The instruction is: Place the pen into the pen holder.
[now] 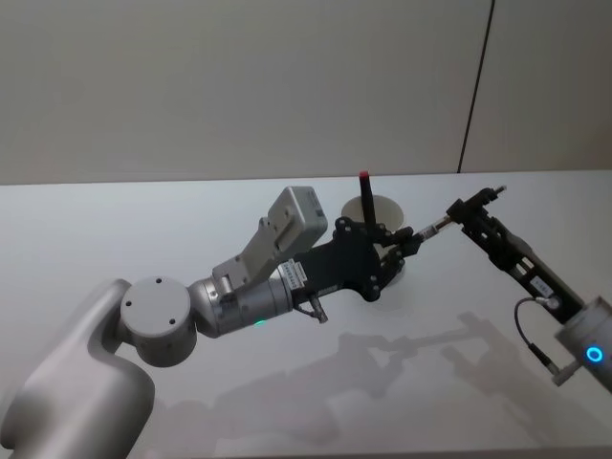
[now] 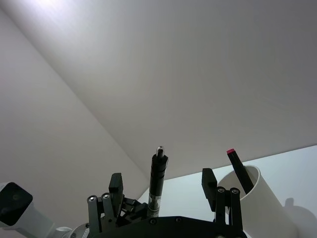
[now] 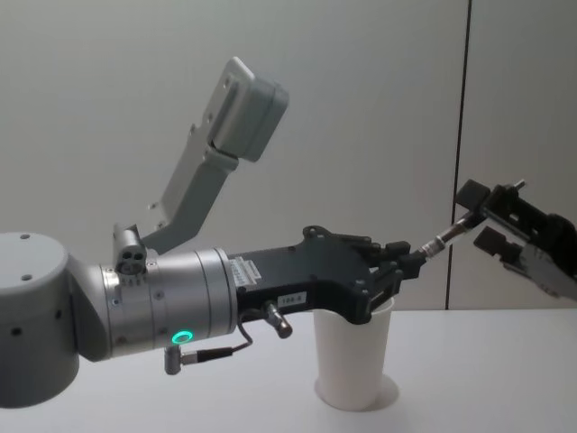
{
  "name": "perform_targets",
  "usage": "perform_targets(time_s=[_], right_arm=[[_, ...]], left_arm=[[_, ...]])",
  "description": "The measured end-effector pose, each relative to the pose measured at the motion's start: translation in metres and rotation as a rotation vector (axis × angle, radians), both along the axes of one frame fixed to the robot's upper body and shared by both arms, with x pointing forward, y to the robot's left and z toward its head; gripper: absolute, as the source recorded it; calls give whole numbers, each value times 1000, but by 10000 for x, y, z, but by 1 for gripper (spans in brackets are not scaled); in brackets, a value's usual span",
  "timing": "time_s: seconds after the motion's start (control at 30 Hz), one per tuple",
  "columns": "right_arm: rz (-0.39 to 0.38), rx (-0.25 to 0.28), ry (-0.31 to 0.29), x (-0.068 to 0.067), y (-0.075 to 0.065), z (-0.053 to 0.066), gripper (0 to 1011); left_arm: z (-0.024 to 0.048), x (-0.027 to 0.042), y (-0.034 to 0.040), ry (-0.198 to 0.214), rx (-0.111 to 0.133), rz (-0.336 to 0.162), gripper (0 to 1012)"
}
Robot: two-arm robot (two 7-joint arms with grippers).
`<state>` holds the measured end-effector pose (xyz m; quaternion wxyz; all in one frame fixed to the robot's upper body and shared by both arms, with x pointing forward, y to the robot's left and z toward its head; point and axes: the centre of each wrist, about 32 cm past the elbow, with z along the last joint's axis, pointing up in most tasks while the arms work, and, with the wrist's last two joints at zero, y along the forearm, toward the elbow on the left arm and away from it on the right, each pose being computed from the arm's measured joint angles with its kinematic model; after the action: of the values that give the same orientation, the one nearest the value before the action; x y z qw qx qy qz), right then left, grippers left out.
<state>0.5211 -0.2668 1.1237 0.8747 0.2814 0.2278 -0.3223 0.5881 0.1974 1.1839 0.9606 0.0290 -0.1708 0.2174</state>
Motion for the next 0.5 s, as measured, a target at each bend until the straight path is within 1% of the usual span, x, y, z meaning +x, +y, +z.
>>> perform_targets(time_s=[0.2,0.27,0.33,0.5], right_arm=[[0,13,5,14,17,-18,1002],[0,17,6,17,22,-26,981],[0,20,7,19,25,-30,945],[-2,33,11,24,34,-35,815]], left_arm=[[0,0,0,0,0,0,122],[0,0,0,0,0,0,122],[0,0,0,0,0,0,122],[0,0,-1,0,0,0,122]])
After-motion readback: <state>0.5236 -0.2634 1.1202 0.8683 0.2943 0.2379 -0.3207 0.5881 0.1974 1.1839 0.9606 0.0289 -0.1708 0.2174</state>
